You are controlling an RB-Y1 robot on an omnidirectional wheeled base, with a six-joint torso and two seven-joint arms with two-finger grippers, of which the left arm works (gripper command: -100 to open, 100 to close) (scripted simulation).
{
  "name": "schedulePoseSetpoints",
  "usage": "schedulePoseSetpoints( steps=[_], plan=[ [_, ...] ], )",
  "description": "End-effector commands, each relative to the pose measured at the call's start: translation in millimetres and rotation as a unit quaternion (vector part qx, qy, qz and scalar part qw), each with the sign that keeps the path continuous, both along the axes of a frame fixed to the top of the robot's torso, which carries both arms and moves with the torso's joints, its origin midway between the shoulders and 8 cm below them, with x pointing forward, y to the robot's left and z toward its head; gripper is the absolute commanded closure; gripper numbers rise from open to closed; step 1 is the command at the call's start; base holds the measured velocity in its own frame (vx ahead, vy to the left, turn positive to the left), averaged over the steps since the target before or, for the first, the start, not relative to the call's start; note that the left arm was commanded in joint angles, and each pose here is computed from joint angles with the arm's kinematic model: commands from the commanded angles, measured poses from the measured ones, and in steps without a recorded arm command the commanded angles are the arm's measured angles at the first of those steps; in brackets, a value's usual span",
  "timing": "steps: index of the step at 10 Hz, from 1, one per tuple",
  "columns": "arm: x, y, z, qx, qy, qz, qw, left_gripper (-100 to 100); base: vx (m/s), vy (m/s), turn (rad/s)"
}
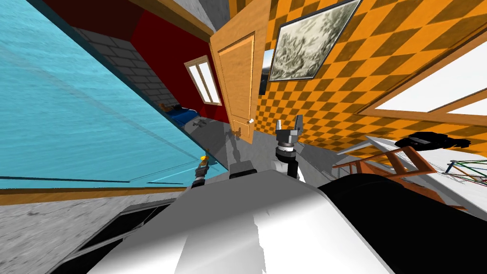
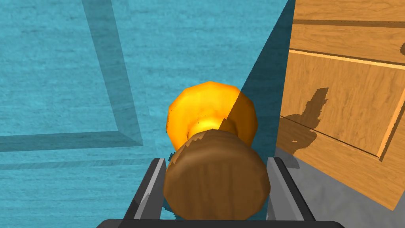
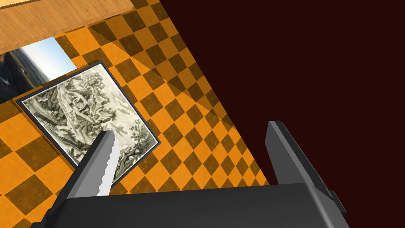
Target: Pull the door open
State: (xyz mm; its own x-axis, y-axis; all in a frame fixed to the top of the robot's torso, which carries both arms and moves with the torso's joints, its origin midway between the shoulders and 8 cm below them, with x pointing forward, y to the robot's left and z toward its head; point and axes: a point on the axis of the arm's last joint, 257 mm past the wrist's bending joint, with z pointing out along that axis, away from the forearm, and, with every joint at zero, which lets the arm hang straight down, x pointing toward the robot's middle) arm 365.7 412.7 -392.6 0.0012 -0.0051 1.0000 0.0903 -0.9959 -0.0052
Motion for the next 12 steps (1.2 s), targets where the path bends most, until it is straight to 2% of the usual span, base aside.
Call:
schedulePoseSetpoints(
  steps=[1,3,4,5,12],
  plan=[
    [-7.0,-2.1,0.3,-0.001,0.000,-0.013,0.9999,100,-0.204,0.052,-0.094],
    [-14.3,-4.5,0.8,-0.002,-0.001,-0.027,0.9996,100,-0.201,0.044,-0.080],
    [-12.2,-4.3,-1.0,-0.001,0.003,-0.023,0.9997,100,-0.096,0.027,-0.026],
    [-19.8,-5.6,-2.6,-0.002,0.004,-0.032,0.9995,100,-0.125,0.018,-0.128],
    [-46.1,-3.5,0.4,-0.002,0.000,-0.064,0.9979,100,-0.206,0.059,-0.134]
  ],
)
